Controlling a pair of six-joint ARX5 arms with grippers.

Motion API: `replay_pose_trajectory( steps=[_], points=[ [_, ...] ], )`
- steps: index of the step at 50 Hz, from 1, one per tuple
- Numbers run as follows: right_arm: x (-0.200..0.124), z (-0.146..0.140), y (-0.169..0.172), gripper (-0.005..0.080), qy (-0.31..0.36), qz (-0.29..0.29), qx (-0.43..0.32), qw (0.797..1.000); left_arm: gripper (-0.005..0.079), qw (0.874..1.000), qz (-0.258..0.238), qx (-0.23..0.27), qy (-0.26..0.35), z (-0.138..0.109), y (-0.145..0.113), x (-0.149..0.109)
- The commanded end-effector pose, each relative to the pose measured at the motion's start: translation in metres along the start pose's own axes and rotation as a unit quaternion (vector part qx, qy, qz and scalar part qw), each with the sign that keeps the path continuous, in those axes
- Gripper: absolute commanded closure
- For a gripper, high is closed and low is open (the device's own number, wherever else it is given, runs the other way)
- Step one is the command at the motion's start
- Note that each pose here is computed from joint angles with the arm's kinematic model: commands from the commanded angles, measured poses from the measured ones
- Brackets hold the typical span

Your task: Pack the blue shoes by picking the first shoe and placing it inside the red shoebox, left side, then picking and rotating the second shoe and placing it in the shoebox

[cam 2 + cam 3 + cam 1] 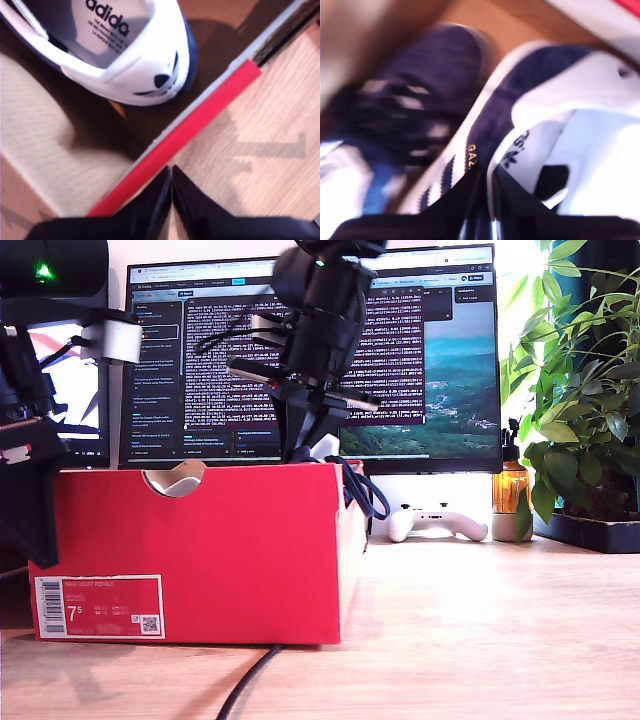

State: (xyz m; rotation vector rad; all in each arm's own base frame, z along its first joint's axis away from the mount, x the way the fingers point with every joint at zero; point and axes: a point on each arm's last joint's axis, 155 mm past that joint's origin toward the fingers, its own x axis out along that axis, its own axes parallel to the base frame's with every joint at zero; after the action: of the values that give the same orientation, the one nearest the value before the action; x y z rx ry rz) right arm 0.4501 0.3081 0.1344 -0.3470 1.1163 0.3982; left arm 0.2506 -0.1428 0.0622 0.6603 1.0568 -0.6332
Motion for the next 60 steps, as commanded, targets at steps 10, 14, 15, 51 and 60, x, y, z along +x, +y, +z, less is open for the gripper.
replay_pose_trajectory(
  steps=[10, 14, 15, 51, 60],
  points=[
    [0.02, -0.017, 0.006, 0.0716, 0.035, -0.016, 0.025, 0.999, 0.0759, 1.0, -0.003, -0.014, 0.003, 0.0, -0.002, 0.002],
    [0.02, -0.023, 0.012, 0.0572, 0.048, 0.001, 0.027, 0.998, 0.0759, 1.0, -0.003, -0.014, 0.003, 0.0, -0.002, 0.002],
    [0.019, -0.026, 0.012, 0.0527, 0.052, 0.001, 0.028, 0.998, 0.0759, 1.0, -0.003, -0.014, 0.003, 0.0, -0.002, 0.002],
    [-0.052, 0.019, 0.033, 0.0569, -0.032, 0.079, 0.006, 0.996, 0.0759, 0.999, -0.008, -0.038, -0.007, 0.005, -0.003, 0.002],
    [-0.121, 0.042, -0.001, 0.0757, -0.113, 0.072, 0.011, 0.991, 0.0754, 0.996, -0.021, -0.079, -0.032, 0.014, -0.008, -0.005]
  ],
)
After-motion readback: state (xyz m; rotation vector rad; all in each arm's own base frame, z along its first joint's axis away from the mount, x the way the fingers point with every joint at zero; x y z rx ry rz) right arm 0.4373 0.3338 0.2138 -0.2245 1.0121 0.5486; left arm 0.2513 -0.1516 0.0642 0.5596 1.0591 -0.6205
